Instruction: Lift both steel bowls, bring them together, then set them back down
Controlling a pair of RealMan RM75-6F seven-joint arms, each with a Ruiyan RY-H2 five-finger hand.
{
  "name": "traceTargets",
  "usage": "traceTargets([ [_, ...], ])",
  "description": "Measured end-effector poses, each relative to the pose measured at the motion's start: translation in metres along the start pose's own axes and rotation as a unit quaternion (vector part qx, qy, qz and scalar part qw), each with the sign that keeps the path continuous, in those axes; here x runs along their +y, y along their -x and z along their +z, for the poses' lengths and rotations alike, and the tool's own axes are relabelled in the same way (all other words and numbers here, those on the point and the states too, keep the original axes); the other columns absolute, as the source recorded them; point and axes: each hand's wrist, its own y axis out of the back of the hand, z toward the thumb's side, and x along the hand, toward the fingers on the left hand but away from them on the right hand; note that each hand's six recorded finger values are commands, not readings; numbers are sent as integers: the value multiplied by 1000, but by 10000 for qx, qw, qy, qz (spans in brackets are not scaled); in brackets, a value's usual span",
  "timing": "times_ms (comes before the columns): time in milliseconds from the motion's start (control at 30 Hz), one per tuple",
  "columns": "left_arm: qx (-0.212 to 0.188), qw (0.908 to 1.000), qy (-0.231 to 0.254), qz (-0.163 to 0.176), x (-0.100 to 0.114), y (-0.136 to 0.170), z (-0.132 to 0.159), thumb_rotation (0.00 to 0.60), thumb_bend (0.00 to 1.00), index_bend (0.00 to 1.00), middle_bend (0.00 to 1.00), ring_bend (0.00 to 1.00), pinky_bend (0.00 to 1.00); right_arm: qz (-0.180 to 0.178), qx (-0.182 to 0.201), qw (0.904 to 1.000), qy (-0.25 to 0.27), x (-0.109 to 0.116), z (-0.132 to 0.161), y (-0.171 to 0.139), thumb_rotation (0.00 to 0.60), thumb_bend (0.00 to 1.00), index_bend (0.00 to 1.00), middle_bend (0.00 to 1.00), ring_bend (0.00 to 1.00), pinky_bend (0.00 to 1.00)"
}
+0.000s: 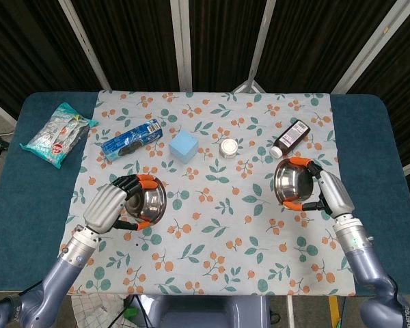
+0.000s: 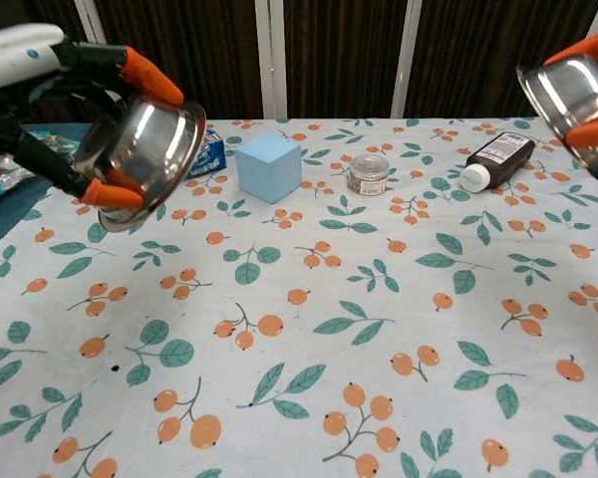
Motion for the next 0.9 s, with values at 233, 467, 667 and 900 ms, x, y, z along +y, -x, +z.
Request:
traceTargets([
  [233,-385,9977,451,318,6,1,-5,600,45,334,337,287,402,518,486,9791,1904,-2,23,9,600,64,404,264,339,392],
  [467,-681,9924,747,705,-5,-1,-8,600,44,343,337,287,395,1168,914,9434,2966,-13,41,14,600,64,404,264,339,392],
  [667,-983,9826,1186,1038,-17,-2,-4,600,43,342,336,287,395,1602,1154,9284,3148,-31,47,14,600,64,404,264,339,392],
  [900,-1472,9652,1578,1476,-20,-4,16,600,43,343,334,285,394,1731,1207,9232,3210,-49,48,10,600,63,406,267,339,392],
])
